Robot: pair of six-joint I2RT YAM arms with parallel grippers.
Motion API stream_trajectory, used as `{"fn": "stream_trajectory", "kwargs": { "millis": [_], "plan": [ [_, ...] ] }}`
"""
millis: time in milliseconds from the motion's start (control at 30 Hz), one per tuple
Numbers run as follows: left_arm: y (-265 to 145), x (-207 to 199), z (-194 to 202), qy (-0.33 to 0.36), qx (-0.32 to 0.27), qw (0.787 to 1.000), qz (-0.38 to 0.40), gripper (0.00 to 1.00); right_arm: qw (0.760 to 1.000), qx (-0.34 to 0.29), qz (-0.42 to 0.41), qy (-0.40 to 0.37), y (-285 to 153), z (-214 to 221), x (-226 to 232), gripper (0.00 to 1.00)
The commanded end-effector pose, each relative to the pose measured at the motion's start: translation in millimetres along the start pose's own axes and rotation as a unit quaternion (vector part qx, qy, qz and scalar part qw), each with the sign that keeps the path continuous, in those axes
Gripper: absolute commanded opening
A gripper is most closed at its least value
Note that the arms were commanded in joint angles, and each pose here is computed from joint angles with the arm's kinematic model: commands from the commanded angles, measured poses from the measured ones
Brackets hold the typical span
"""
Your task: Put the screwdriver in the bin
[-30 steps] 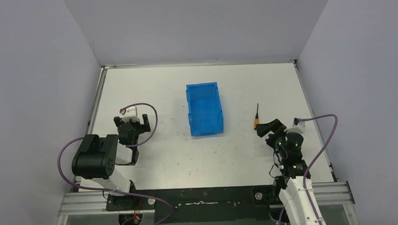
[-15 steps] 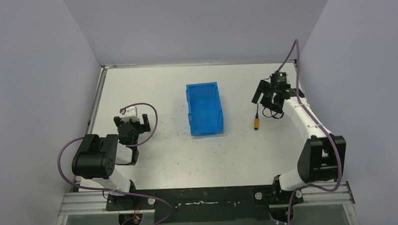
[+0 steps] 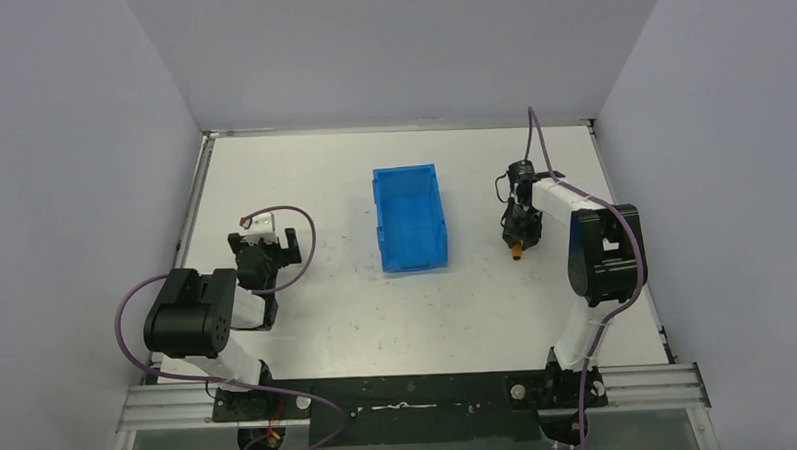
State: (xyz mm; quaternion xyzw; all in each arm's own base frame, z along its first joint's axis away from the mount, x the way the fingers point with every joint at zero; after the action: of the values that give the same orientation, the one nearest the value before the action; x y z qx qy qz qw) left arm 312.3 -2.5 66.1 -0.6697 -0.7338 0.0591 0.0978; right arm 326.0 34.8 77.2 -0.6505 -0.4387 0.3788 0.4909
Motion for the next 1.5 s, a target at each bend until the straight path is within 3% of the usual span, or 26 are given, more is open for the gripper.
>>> {"fn": "stream_trajectory", "kwargs": {
  "millis": [0, 100, 200, 400, 533, 633, 733, 867, 1133, 1467],
  "plan": [
    [5.9, 0.3, -17.8, -0.01, -0.038, 0.999, -0.004, 0.97, 1.0, -0.011, -0.01, -0.016, 4.0, -3.1, 4.4, 0.2],
    [5.9, 0.2, -17.5, -0.01, -0.037, 0.999, -0.003, 0.97, 0.999, -0.022, -0.016, -0.025, -11.6, -11.0, 6.5, 0.0],
    [5.9, 0.2, -17.7, -0.01, -0.037, 0.999, -0.003, 0.97, 0.997, -0.066, -0.019, -0.029, -53.7, -29.0, 8.3, 0.0],
    [6.0, 0.3, -17.8, -0.009, -0.038, 0.999, -0.003, 0.97, 0.981, -0.183, -0.057, -0.028, -181.3, -50.5, 29.4, 0.0],
    [6.0, 0.2, -17.3, -0.009, -0.037, 0.999, -0.003, 0.97, 0.954, -0.255, -0.149, -0.055, -256.5, -37.7, 83.4, 0.0],
    [6.0, 0.4, -17.5, -0.01, -0.037, 0.999, -0.004, 0.97, 0.93, -0.269, -0.228, -0.105, -276.5, -2.9, 142.9, 0.0],
    [6.0, 0.4, -17.6, -0.01, -0.038, 0.999, -0.004, 0.97, 0.92, -0.258, -0.252, -0.152, -258.6, 26.6, 189.5, 0.0],
    [6.0, 0.5, -17.6, -0.01, -0.038, 0.999, -0.004, 0.97, 0.938, -0.199, -0.22, -0.18, -204.6, 46.7, 221.7, 0.0],
    [6.0, 0.5, -17.4, -0.01, -0.037, 0.999, -0.004, 0.97, 0.959, -0.146, -0.135, -0.201, -129.4, 54.7, 235.4, 0.0],
    [6.0, 0.6, -17.9, -0.009, -0.038, 0.999, -0.004, 0.97, 0.968, -0.122, -0.099, -0.198, -68.7, 55.1, 243.4, 0.0]
  ]
}}
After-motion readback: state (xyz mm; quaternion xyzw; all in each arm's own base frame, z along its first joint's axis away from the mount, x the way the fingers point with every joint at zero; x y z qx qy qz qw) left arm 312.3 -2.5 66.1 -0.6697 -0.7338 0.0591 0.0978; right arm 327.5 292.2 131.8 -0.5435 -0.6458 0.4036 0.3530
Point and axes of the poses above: each gripper's point midway between its finger pads, its own y axis out along the fingers, its own x axis along the line the jaws close on, z = x × y, the point moved 6 cm from there along -y, back along the fingers, and after that the axes turned 3 degrees about y, right-handed, at the moved point
